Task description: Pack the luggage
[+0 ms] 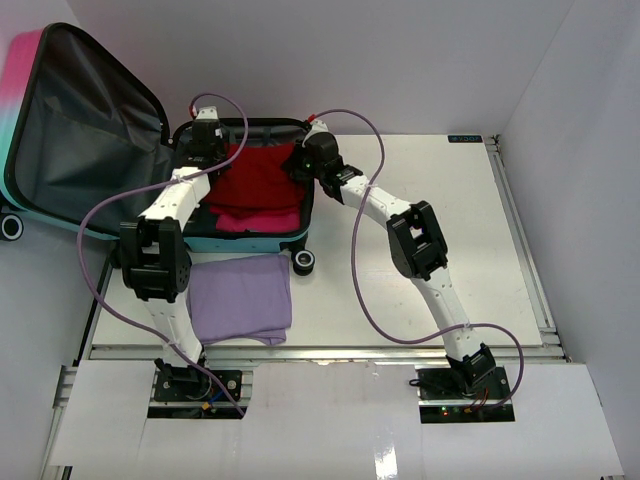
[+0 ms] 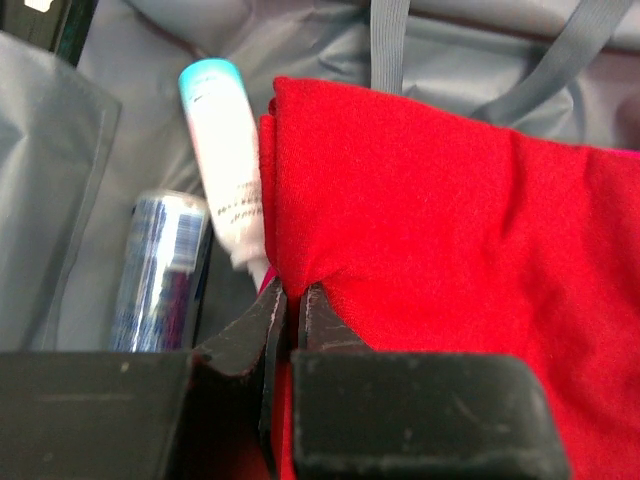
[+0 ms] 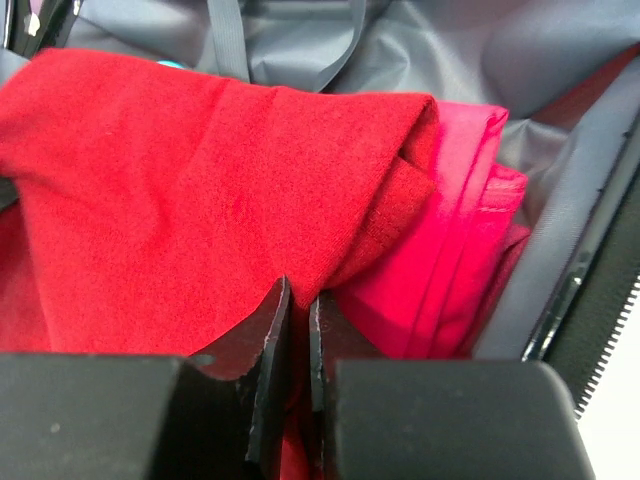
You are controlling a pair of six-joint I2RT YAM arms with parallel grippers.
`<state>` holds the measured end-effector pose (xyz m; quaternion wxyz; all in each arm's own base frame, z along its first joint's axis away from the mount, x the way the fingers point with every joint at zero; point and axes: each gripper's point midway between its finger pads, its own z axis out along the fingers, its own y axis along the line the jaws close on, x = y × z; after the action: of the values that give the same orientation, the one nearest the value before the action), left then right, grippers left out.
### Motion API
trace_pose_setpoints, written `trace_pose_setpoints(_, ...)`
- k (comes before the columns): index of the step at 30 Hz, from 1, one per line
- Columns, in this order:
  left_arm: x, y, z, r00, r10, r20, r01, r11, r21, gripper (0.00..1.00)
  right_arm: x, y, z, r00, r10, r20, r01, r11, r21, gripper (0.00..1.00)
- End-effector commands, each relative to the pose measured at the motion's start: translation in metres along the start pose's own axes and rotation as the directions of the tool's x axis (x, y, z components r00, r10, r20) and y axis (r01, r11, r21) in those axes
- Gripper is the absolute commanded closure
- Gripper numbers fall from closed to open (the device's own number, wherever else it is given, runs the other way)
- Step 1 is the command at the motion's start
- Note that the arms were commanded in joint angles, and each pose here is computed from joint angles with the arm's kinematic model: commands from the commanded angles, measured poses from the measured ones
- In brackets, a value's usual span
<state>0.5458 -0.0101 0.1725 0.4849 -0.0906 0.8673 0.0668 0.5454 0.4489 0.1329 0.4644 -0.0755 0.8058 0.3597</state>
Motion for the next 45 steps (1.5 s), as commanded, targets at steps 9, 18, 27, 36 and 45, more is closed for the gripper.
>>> trace_pose_setpoints(9, -0.001, -0.003, 0.033, 0.998, -0.003, 0.055, 0.002, 1.0, 0.012, 0.76, -0.066, 0.003, -0.009, 0.98, -0.026, 0.196, 0.024, 1.0, 0.014, 0.92)
trace_pose_setpoints(18, -0.074, 0.014, -0.002, 0.98, -0.069, 0.185, 0.079, 0.996, -0.046, 0.31, -0.083, 0.018, -0.029, 0.979, -0.102, 0.179, 0.112, 0.993, -0.046, 0.49)
trace_pose_setpoints(27, -0.106, 0.0, -0.013, 0.96, -0.177, 0.215, 0.173, 0.984, 0.036, 0.7, -0.098, 0.026, -0.057, 0.962, -0.218, 0.164, 0.227, 0.973, -0.035, 0.59)
trace_pose_setpoints(36, -0.045, -0.007, 0.043, 0.977, -0.188, 0.1, 0.189, 0.982, 0.002, 1.0, -0.048, 0.025, -0.042, 0.973, -0.215, 0.084, 0.226, 0.964, -0.139, 0.84)
trace_pose_setpoints(45, -0.012, -0.011, 0.084, 0.985, -0.16, 0.069, 0.162, 0.987, -0.018, 1.0, -0.031, -0.002, -0.028, 0.973, -0.225, 0.045, 0.227, 0.972, -0.059, 0.83)
